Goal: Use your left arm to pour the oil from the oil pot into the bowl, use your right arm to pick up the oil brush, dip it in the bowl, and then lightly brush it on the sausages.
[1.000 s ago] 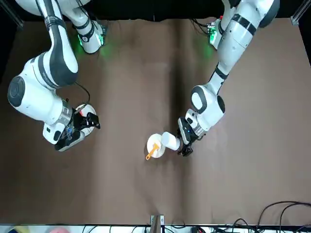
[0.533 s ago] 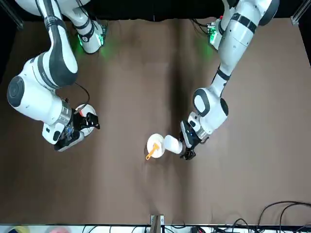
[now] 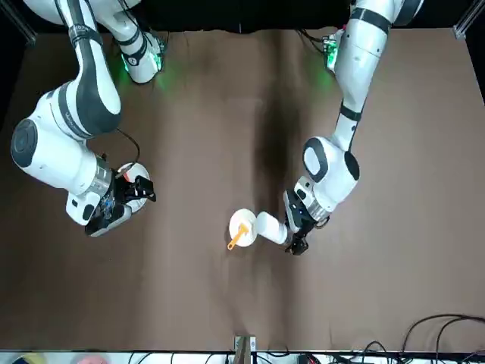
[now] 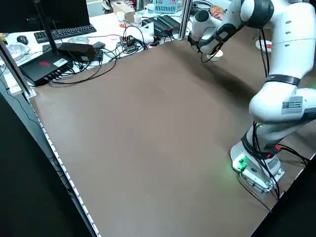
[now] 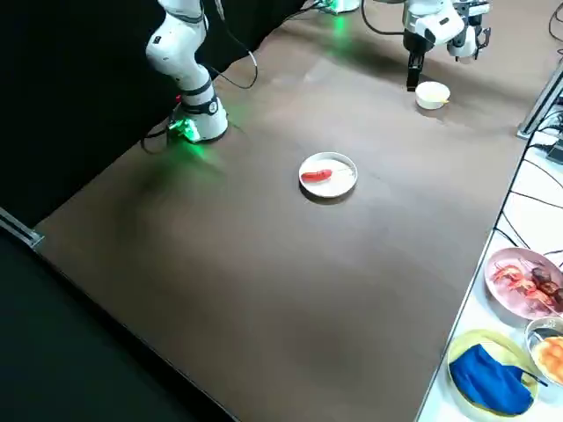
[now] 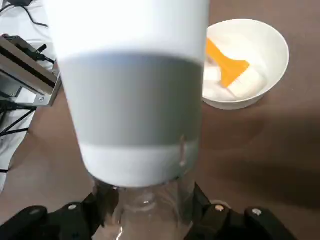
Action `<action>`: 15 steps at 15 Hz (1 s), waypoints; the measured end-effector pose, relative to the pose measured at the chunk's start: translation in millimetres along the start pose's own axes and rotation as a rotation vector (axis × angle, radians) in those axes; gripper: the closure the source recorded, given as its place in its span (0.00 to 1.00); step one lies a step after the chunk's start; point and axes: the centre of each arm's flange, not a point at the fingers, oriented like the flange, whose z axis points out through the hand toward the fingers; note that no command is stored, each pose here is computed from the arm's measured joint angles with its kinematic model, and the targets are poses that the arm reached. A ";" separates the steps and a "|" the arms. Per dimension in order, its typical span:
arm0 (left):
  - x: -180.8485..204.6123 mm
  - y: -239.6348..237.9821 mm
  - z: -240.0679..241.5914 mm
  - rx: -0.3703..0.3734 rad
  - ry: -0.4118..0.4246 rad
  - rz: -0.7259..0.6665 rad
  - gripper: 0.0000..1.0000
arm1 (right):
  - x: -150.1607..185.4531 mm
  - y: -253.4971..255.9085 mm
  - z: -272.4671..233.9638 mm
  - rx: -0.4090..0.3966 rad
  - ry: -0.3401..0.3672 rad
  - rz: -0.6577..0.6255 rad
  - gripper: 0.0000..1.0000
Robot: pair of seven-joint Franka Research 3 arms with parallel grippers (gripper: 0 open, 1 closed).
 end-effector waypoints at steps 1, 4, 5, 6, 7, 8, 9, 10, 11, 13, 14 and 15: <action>3.1 1.4 0.2 0.002 -0.009 0.014 0.35 | 0.0 -0.1 0.0 0.000 0.000 0.000 0.00; 14.0 3.3 -2.4 0.022 -0.051 0.067 0.35 | 0.1 -1.8 0.6 0.001 -0.001 -0.002 0.00; 17.5 3.6 -3.7 0.030 -0.063 0.081 0.35 | 0.2 -2.6 0.9 0.002 -0.001 -0.003 0.00; 20.7 5.0 -3.9 0.032 -0.071 0.092 0.35 | 0.2 -2.9 1.3 0.002 -0.002 -0.004 0.00; 22.9 7.7 -2.5 0.030 -0.075 0.100 0.35 | 0.2 -3.1 1.7 0.002 -0.002 -0.004 0.00; 23.9 11.5 0.1 0.025 -0.079 0.105 0.35 | 0.3 -3.3 2.3 0.002 -0.003 -0.005 0.00; 24.0 15.5 3.5 0.018 -0.084 0.110 0.35 | 0.4 -3.3 2.7 0.002 -0.004 -0.005 0.00; 23.2 19.2 7.0 0.014 -0.094 0.117 0.35 | 0.4 -3.3 3.5 0.002 -0.005 -0.005 0.00; 21.9 21.5 9.9 0.014 -0.108 0.128 0.35 | 0.6 -2.9 5.0 0.002 -0.007 -0.004 0.00; 21.5 23.5 12.3 0.024 -0.143 0.156 0.35 | 1.3 -1.3 11.5 0.002 -0.016 -0.002 0.00; 22.0 24.0 12.7 0.032 -0.158 0.165 0.35 | 2.4 -0.5 15.7 0.001 -0.016 -0.001 0.00; 21.9 24.6 13.4 0.043 -0.173 0.164 0.35 | 3.9 0.1 19.6 0.000 -0.013 0.000 0.00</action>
